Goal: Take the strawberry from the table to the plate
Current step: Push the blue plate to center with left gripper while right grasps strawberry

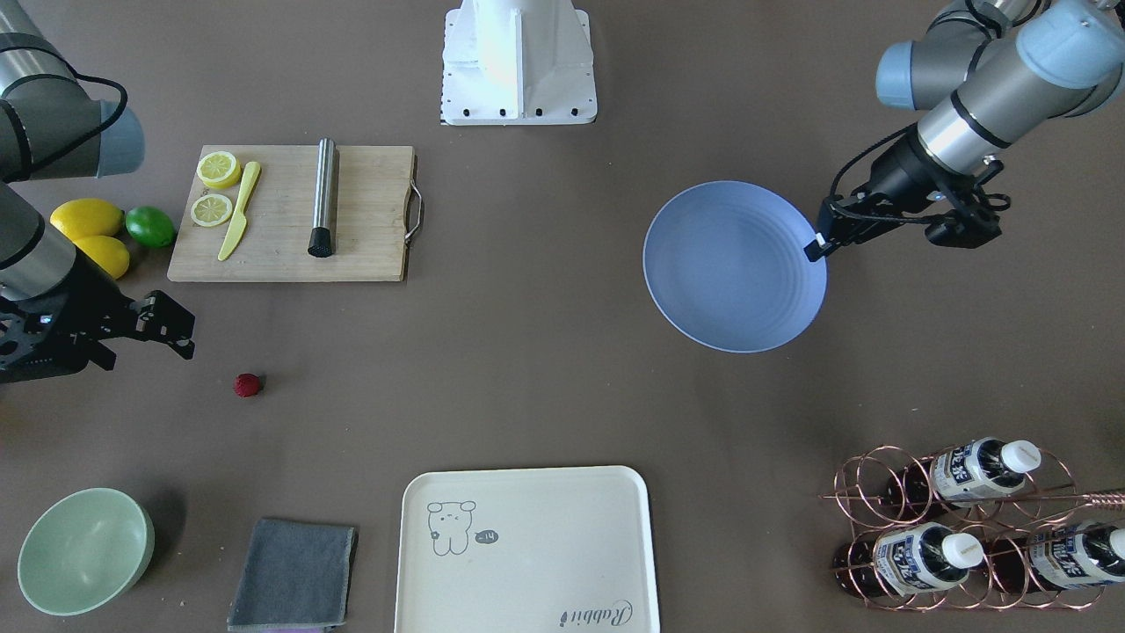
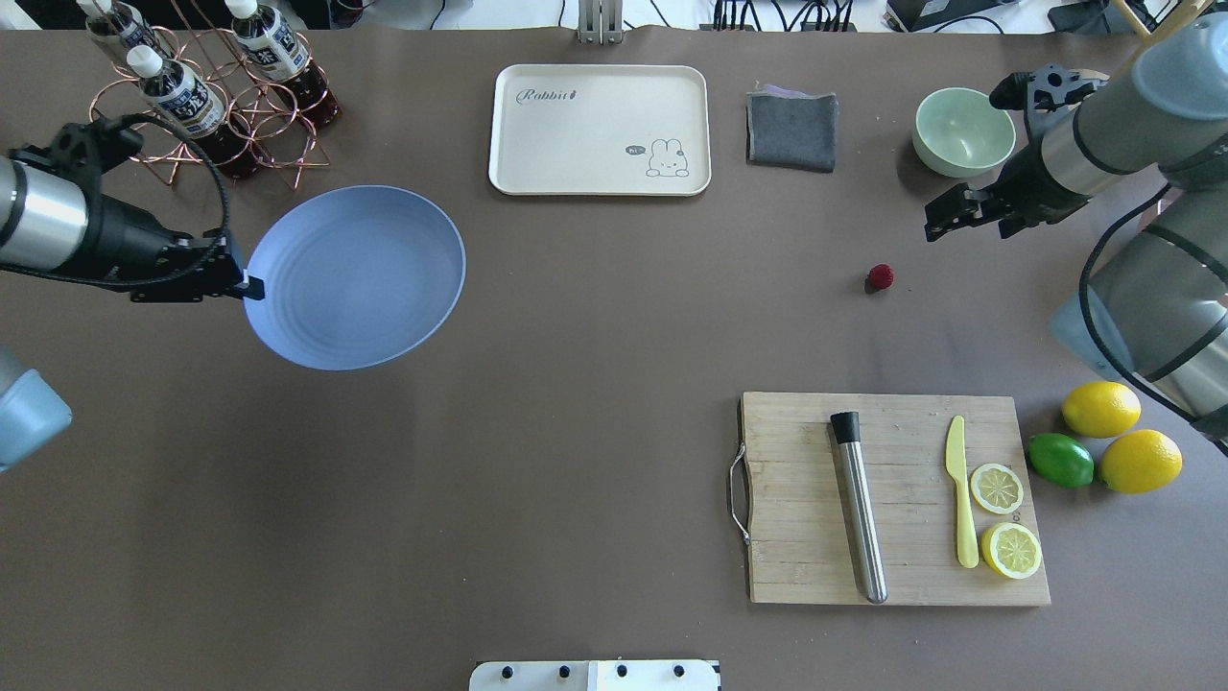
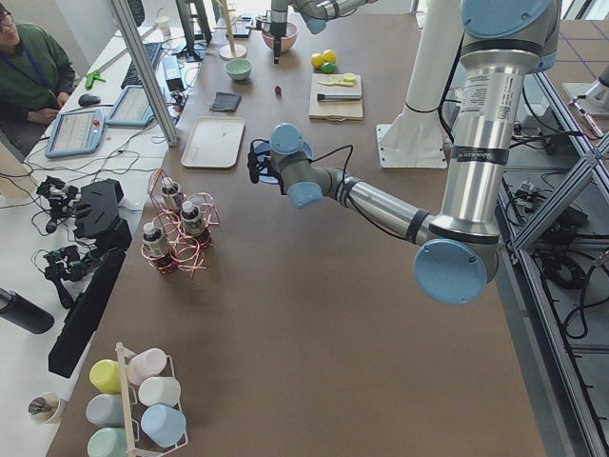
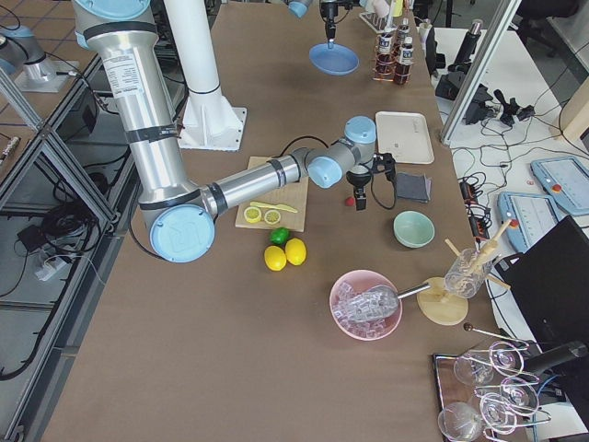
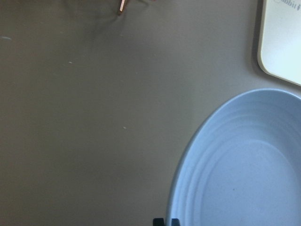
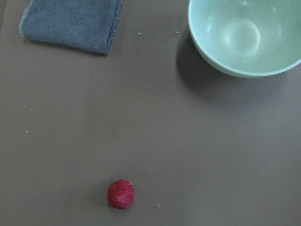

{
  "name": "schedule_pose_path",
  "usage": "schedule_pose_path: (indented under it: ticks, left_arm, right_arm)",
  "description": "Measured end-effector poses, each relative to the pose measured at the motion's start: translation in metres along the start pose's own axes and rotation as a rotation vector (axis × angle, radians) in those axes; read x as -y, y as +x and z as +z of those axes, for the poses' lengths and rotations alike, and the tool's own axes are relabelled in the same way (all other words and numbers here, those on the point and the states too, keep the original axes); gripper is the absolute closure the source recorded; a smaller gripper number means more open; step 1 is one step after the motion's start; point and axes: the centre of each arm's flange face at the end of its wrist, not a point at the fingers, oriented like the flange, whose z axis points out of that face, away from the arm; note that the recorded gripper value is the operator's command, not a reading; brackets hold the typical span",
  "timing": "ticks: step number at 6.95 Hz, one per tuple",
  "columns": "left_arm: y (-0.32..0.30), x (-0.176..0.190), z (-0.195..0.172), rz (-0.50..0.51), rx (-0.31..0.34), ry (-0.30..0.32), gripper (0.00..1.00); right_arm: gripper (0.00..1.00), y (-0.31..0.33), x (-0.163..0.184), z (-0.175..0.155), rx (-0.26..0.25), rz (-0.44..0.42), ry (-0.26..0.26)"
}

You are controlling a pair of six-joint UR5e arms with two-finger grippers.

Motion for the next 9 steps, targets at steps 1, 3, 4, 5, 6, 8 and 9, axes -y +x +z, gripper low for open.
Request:
schedule_pose_path:
  ticks: [1, 3, 4, 5, 6, 8, 9]
  left_arm:
    - [0.04, -0.018, 0.023, -0.033, 0.005, 0.015, 1.0]
    - [0.109, -0.052, 0.06, -0.09, 0.015, 0.042, 1.0]
    - [0.127, -0.072, 0.076, -0.107, 0.017, 0.057, 1.0]
    - [0.137, -0.093, 0.091, -0.112, 0.017, 0.074, 1.0]
    - [0.142, -0.109, 0.1, -0.114, 0.015, 0.084, 1.0]
    - [0.145, -0.125, 0.107, -0.12, 0.013, 0.088, 1.0]
    - [0.146, -0.13, 0.109, -0.121, 0.011, 0.088, 1.0]
  right_arm:
    - [0.0, -0.019, -0.004, 0.012, -0.008, 0.015, -0.002]
    - [0.0, -0.039, -0.01, 0.031, -0.03, 0.022, -0.002]
    - [0.0, -0.043, -0.006, 0.041, -0.039, 0.026, -0.005]
    - [0.0, -0.043, -0.001, 0.053, -0.04, 0.026, -0.005]
    - [0.0, -0.037, 0.003, 0.069, -0.035, 0.023, -0.003]
    - [0.0, -0.032, 0.004, 0.09, -0.032, 0.018, -0.01]
    - [0.0, -0.037, 0.001, 0.095, -0.027, 0.018, -0.016]
